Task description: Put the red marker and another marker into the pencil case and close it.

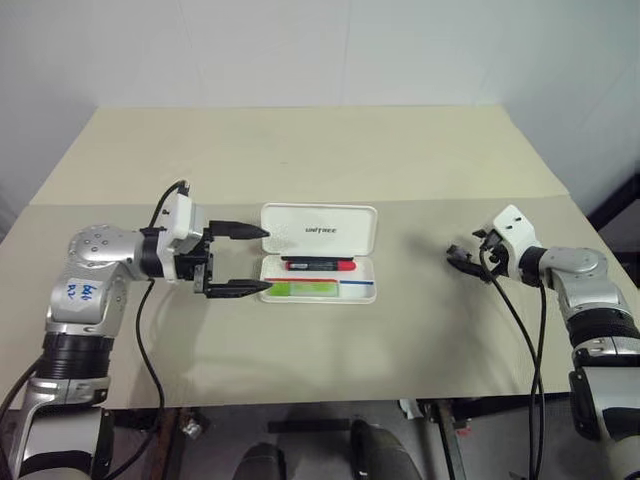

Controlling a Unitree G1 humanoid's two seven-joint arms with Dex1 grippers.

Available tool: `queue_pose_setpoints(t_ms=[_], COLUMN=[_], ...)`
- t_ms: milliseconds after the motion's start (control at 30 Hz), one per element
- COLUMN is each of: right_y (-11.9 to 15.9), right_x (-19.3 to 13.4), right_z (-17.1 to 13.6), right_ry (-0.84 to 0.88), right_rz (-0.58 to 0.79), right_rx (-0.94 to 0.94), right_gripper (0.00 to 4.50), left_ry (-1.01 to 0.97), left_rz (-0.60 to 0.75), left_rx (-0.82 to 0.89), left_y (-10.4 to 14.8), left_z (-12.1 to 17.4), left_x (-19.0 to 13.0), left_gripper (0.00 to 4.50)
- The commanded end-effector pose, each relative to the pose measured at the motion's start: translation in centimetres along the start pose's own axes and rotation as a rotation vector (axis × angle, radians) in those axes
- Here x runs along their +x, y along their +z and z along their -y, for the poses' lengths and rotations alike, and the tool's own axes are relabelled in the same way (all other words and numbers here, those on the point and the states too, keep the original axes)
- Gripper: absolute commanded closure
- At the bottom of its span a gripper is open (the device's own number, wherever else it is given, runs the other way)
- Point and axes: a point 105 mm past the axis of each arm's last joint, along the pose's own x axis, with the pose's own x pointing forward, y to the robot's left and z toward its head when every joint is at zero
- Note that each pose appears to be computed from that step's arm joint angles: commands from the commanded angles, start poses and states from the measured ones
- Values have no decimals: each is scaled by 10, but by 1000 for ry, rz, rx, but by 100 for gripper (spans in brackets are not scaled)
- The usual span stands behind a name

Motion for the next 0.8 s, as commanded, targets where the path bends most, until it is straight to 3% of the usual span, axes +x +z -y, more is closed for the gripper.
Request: queue_pose_setpoints(t_ms=[33,100,200,533,633,800], right_y=[-1,-2,-6,0,16,81], right_x=[-4,-2,1,3,1,-5], right_z=[9,8,3,5,8,-12], right_ry=[-35,-29,-2,-24,-20,77], right_rz=[-23,-28,-49,-23,36,227], right_rx=[7,24,48,65,30,-138], right_gripper=[0,0,62,399,411,411], left_ry=[-13,3,35,52,59,73], left_rz=[32,21,13,10,16,25], left_rx=[40,42,54,80,87,88], left_y=[13,13,14,16,18,17], left_z=[3,2,-3,-7,-7,-6], left_x=[-13,-20,-27,-28,-29,-31], left_gripper=[3,3,0,0,0,0])
